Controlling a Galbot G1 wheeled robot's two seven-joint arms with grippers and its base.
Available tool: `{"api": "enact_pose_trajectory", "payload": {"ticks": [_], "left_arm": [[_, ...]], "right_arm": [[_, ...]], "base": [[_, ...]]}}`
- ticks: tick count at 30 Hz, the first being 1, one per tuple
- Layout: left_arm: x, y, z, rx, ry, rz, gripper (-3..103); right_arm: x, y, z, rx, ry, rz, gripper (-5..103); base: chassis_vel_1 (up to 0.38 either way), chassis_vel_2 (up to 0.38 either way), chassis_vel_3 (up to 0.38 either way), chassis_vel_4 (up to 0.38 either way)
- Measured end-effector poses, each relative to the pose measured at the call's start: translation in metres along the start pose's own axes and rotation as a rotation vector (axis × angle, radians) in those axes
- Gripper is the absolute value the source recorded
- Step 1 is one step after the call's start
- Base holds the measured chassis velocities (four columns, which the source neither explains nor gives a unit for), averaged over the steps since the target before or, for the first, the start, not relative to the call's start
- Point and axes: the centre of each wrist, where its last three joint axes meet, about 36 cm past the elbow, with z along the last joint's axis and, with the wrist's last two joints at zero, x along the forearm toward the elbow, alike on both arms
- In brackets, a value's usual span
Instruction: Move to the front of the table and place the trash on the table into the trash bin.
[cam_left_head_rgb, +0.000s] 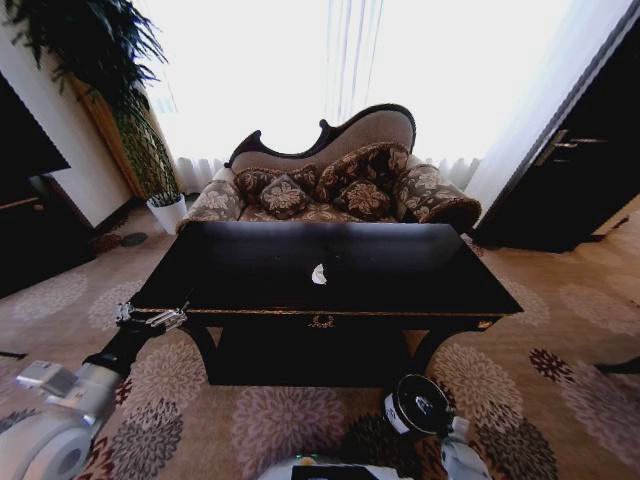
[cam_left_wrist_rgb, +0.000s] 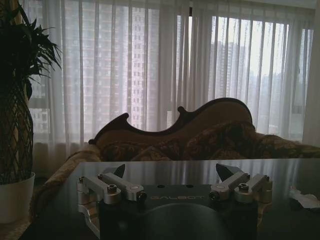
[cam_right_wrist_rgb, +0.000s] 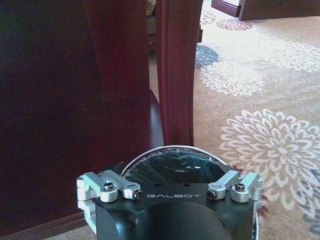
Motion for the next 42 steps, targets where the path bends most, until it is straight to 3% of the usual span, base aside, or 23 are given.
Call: {"api": "enact_pose_trajectory", "payload": {"ticks": [4,12,20,35,42], "left_arm": [[0.0,0.0,0.0,0.0,0.0,0.0,100],[0.0,0.0,0.0,0.0,0.0,0.0,100],[0.0,0.0,0.0,0.0,0.0,0.0,100],[0.0,0.0,0.0,0.0,0.0,0.0,100],[0.0,0.0,0.0,0.0,0.0,0.0,100]], "right_arm": [[0.011,0.005,0.005,-0.007,-0.005,-0.017,100],[0.043,0.017,0.022,0.017,-0.057,-0.072,100],[0.075,0.013,0.032,0.031,-0.127,-0.109,100],[0.159,0.033,0.011,-0.025,-0.298,-0.174,100],[0.199,0.032,-0.035,-0.068,-0.411,-0.132,100]], "base": [[0.0,0.0,0.0,0.0],[0.0,0.0,0.0,0.0],[0.0,0.0,0.0,0.0],[0.0,0.0,0.0,0.0],[0.0,0.0,0.0,0.0]]}}
